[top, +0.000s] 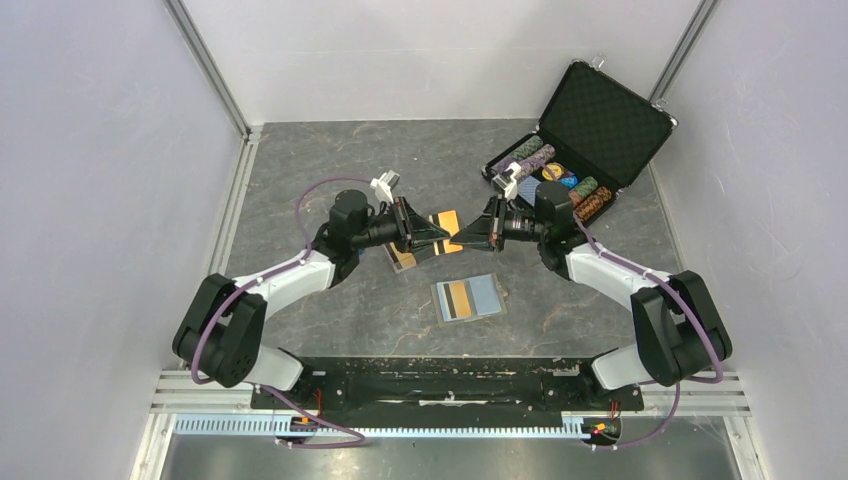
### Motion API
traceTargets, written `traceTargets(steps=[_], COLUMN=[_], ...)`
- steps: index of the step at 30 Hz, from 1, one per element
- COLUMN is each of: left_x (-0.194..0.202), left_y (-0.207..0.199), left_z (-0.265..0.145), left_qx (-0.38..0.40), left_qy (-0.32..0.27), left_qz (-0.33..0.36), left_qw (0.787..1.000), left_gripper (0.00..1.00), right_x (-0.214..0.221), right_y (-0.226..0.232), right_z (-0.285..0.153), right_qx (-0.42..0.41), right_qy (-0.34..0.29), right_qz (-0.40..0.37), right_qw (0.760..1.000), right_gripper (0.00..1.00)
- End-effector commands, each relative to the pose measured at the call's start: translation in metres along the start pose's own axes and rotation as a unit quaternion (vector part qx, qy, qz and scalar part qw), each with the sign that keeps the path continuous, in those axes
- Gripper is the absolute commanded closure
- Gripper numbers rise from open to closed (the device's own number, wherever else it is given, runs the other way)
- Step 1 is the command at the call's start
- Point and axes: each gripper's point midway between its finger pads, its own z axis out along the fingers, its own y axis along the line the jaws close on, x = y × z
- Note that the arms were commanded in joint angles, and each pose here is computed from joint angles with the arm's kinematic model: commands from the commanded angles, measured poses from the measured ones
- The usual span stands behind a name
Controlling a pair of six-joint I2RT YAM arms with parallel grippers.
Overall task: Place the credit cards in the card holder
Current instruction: Insert the credit card into the card holder.
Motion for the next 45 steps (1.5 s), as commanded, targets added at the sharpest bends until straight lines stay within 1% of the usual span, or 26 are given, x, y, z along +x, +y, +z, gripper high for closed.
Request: traceTargets(steps=[1, 3, 4, 9, 12, 15, 16, 17, 18, 20, 22, 25, 30, 31, 35, 39, 42, 44, 45], left_x=[0.004, 0.004, 0.004, 0.006, 0.009, 0.009, 0.008, 0.008, 0.008, 0.009, 0.01, 0.01, 0.008, 0.008, 0.007, 0.008, 0.01, 0.01, 0.01], left_y=[-0.022, -0.022, -0.022, -0.016, -0.014, -0.012, -0.012, -0.01, -0.01, -0.009, -0.011, -0.018, -0.023, -0.024, -0.026, -0.022, -0.02, -0.019, -0.02], left_z=[-0.002, -0.001, -0.001, 0.0, 0.0, -0.003, -0.004, -0.005, -0.007, -0.008, -0.008, -0.008, -0.006, -0.006, -0.005, -0.004, -0.004, -0.004, -0.004], left_qx=[0.043, 0.045, 0.044, 0.035, 0.029, 0.026, 0.024, 0.021, 0.021, 0.025, 0.035, 0.059, 0.078, 0.081, 0.087, 0.083, 0.08, 0.078, 0.078], left_qy=[0.004, 0.004, 0.004, 0.005, 0.009, 0.001, -0.006, -0.011, -0.016, -0.018, -0.018, -0.019, -0.019, -0.018, -0.017, -0.013, -0.011, -0.01, -0.012], left_qz=[0.004, 0.003, 0.002, -0.002, -0.001, -0.002, -0.002, -0.002, -0.002, -0.004, -0.004, -0.009, -0.01, -0.008, -0.009, -0.011, -0.011, -0.009, -0.008], left_qw=[0.999, 0.999, 0.999, 0.999, 1.0, 1.0, 1.0, 1.0, 1.0, 1.0, 0.999, 0.998, 0.997, 0.996, 0.996, 0.996, 0.997, 0.997, 0.997], left_gripper=[0.84, 0.95, 0.98, 0.98, 0.97, 0.74, 0.64, 0.6, 0.59, 0.59, 0.6, 0.67, 0.7, 0.72, 0.86, 0.95, 0.95, 0.88, 0.83], right_x=[-0.009, -0.009, -0.009, -0.006, -0.005, -0.007, -0.008, -0.009, -0.01, -0.01, -0.009, -0.007, -0.004, -0.003, 0.001, 0.004, 0.005, 0.006, 0.007], right_y=[0.021, 0.019, 0.018, -0.003, -0.008, -0.008, -0.007, -0.006, -0.006, -0.005, -0.007, -0.008, -0.007, -0.007, -0.011, -0.011, -0.01, -0.011, -0.012], right_z=[-0.003, -0.002, -0.002, -0.001, -0.003, -0.005, -0.005, -0.006, -0.007, -0.007, -0.008, -0.008, -0.008, -0.009, -0.009, -0.009, -0.01, -0.01, -0.01], right_qx=[-0.034, -0.033, -0.031, 0.016, 0.025, 0.027, 0.026, 0.025, 0.025, 0.022, 0.023, 0.022, 0.019, 0.018, 0.019, 0.014, 0.011, 0.011, 0.01], right_qy=[-0.017, -0.015, -0.013, -0.003, -0.006, -0.012, -0.013, -0.015, -0.015, -0.013, -0.012, -0.008, -0.001, 0.0, 0.005, 0.011, 0.016, 0.019, 0.02], right_qz=[-0.036, -0.036, -0.037, -0.055, -0.057, -0.061, -0.063, -0.064, -0.064, -0.066, -0.064, -0.062, -0.061, -0.061, -0.058, -0.057, -0.056, -0.055, -0.055], right_qw=[0.999, 0.999, 0.999, 0.998, 0.998, 0.998, 0.998, 0.997, 0.998, 0.997, 0.998, 0.998, 0.998, 0.998, 0.998, 0.998, 0.998, 0.998, 0.998], right_gripper=[1.0, 1.0, 1.0, 0.99, 1.0, 1.0, 1.0, 1.0, 1.0, 1.0, 1.0, 1.0, 1.0, 1.0, 1.0, 1.0, 1.0, 1.0, 1.0])
